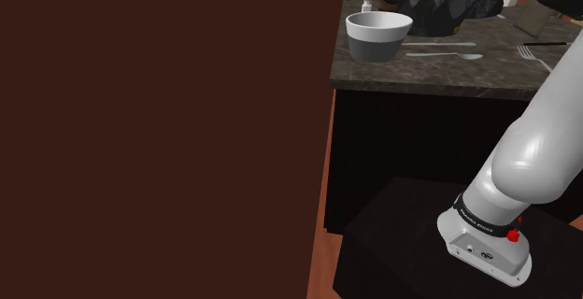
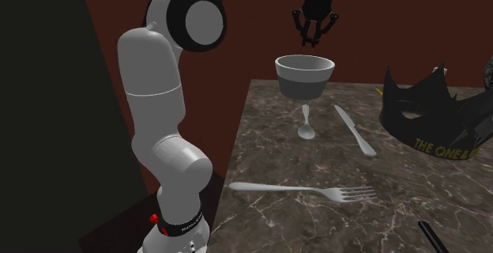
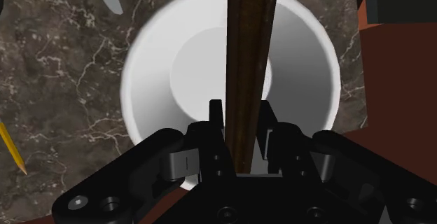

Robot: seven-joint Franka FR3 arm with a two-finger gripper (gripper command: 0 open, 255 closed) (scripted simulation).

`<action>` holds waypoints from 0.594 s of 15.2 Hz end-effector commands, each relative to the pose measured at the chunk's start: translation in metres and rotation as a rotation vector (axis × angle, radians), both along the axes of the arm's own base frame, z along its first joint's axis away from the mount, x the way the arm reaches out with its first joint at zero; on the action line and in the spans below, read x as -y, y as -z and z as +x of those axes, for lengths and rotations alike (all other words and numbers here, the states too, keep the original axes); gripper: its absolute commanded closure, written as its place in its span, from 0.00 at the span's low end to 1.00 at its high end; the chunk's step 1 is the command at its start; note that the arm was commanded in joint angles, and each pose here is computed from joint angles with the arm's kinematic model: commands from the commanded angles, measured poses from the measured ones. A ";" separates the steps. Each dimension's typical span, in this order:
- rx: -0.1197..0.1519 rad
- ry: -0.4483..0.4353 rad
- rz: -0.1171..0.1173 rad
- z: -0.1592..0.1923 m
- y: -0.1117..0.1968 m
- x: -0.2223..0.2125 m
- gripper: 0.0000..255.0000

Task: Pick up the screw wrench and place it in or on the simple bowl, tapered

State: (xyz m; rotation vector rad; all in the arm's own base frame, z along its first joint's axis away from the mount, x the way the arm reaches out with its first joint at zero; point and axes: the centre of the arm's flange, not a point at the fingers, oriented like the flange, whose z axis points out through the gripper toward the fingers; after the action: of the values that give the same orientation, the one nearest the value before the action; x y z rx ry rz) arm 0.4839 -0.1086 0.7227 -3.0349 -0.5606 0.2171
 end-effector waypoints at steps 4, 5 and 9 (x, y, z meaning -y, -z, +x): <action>0.001 0.000 0.000 0.000 0.026 0.000 1.00; 0.001 0.000 0.000 0.000 0.032 0.000 1.00; 0.001 0.000 0.000 0.000 0.045 0.000 1.00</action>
State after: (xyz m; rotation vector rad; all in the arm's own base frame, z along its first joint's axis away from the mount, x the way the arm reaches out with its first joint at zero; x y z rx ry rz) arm 0.4843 -0.1083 0.6794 -3.0351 -0.5605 0.2170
